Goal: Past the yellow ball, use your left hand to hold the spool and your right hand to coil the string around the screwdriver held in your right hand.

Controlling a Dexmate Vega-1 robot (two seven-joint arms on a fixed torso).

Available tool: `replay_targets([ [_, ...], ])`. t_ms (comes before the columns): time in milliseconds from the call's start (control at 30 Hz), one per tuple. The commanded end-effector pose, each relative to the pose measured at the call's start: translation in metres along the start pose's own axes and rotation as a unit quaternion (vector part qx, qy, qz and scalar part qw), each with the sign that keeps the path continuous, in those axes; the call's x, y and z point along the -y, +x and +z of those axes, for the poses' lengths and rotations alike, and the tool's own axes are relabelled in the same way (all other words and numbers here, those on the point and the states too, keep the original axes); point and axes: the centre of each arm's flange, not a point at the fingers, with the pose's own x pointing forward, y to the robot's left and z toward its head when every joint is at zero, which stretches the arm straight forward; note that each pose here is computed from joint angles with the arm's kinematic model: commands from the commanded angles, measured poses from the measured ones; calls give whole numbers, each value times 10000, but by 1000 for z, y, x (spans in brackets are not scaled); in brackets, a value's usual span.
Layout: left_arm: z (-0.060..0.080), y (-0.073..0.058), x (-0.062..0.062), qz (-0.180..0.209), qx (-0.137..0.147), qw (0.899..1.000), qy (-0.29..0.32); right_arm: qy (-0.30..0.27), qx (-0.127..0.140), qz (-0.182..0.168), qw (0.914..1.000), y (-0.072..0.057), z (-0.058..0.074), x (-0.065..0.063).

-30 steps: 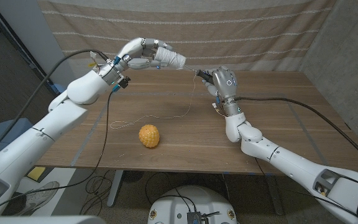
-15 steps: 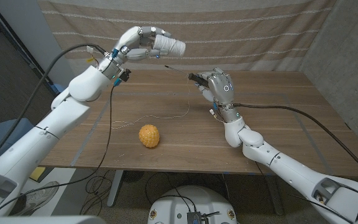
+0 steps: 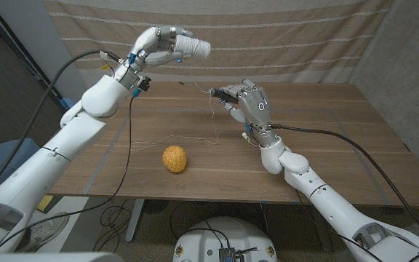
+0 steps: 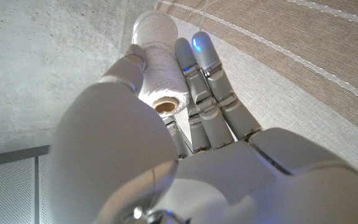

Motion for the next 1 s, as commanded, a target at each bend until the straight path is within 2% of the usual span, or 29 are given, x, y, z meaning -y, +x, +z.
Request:
replay_targets([
  [33,-26,-13,-14,280,-541,9980,144,271,18,-163,9995,-1,3,6],
  [233,-38,-22,-13,267,-719,9969,161,294,-327,-447,9980,6,-7,13],
  [533,-51,-33,-7,127,-888,9959,97,217,-796,-780,9935,15,-26,19],
  [733,-55,-37,-2,-64,-914,9958,85,-52,-1037,-722,9920,18,-39,13],
  [1000,-55,-38,4,-372,-883,9954,45,-429,-1334,-450,9891,18,-54,-3],
])
